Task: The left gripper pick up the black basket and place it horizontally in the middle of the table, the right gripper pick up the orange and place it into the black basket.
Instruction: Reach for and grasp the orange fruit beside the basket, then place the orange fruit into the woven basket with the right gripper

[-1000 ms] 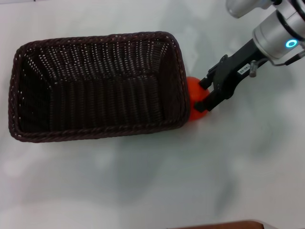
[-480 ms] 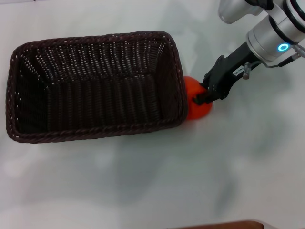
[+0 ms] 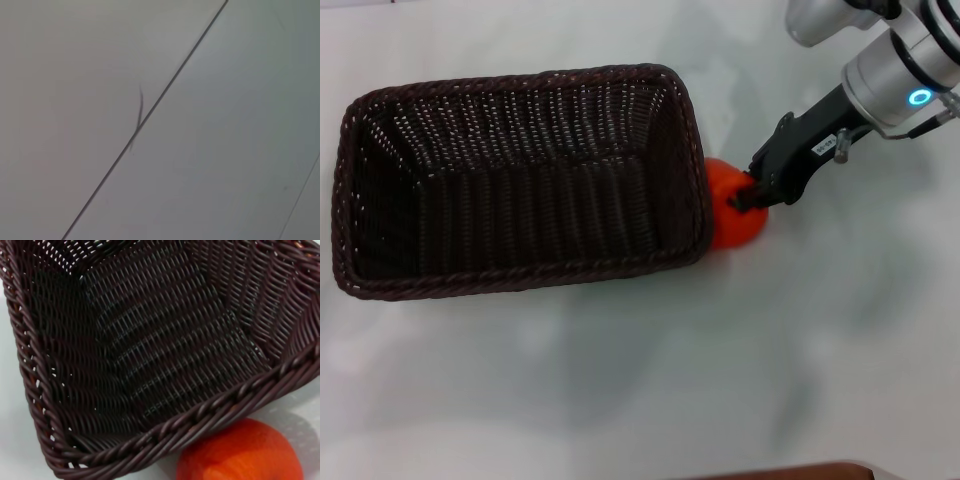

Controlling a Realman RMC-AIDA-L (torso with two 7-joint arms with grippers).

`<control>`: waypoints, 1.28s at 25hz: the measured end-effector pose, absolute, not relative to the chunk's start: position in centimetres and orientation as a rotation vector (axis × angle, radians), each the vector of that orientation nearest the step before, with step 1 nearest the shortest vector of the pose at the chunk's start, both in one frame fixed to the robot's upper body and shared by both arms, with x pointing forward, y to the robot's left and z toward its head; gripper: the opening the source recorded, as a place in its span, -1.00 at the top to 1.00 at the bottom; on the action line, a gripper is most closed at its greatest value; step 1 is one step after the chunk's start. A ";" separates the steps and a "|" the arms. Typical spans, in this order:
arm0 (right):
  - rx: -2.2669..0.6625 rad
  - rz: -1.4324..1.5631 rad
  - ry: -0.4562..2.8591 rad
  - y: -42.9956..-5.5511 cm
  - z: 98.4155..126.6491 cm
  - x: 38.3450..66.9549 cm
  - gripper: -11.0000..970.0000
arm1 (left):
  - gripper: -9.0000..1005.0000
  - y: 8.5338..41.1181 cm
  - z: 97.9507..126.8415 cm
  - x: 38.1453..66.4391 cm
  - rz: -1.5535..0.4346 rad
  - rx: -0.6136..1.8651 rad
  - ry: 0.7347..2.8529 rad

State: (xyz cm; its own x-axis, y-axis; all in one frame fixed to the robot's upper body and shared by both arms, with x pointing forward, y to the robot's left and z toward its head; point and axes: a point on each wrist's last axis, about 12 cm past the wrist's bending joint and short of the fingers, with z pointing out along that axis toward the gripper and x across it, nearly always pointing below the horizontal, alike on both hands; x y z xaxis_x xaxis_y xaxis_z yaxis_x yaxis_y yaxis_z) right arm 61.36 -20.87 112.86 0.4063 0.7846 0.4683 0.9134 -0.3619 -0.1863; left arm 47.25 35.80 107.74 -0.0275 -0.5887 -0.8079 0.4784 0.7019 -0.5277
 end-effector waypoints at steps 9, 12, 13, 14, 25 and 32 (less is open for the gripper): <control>-2.240 -0.600 -1.323 -23.5 114.7 62.0 0.69 | -0.63 35.9 107.8 47.2 -0.851 -0.106 1.348; -2.229 -0.690 -1.260 -24.5 115.5 62.3 0.72 | -0.63 35.9 107.8 47.2 -0.851 -0.105 1.348; -2.221 -0.720 -1.237 -24.8 115.8 62.3 0.73 | -0.63 35.9 107.8 47.2 -0.851 -0.105 1.348; -2.208 -0.761 -1.211 -25.1 116.1 62.4 0.74 | -0.63 35.9 107.8 47.2 -0.851 -0.105 1.348; -1.722 -1.070 -1.118 -22.8 119.6 61.6 0.83 | -0.63 36.0 107.8 47.3 -0.850 -0.104 1.347; -1.632 -0.924 -1.274 -18.2 118.9 60.9 0.76 | -0.63 36.0 107.8 47.2 -0.849 -0.106 1.349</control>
State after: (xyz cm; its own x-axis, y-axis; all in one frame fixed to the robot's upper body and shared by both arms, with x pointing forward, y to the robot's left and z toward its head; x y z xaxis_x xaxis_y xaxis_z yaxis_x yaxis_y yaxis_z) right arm 60.86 -18.17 118.87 0.2093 0.3517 0.9124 0.9765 -0.1233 -0.1765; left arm 47.20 36.04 107.80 -0.0220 -0.5890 -0.8078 0.4737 0.7054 -0.5272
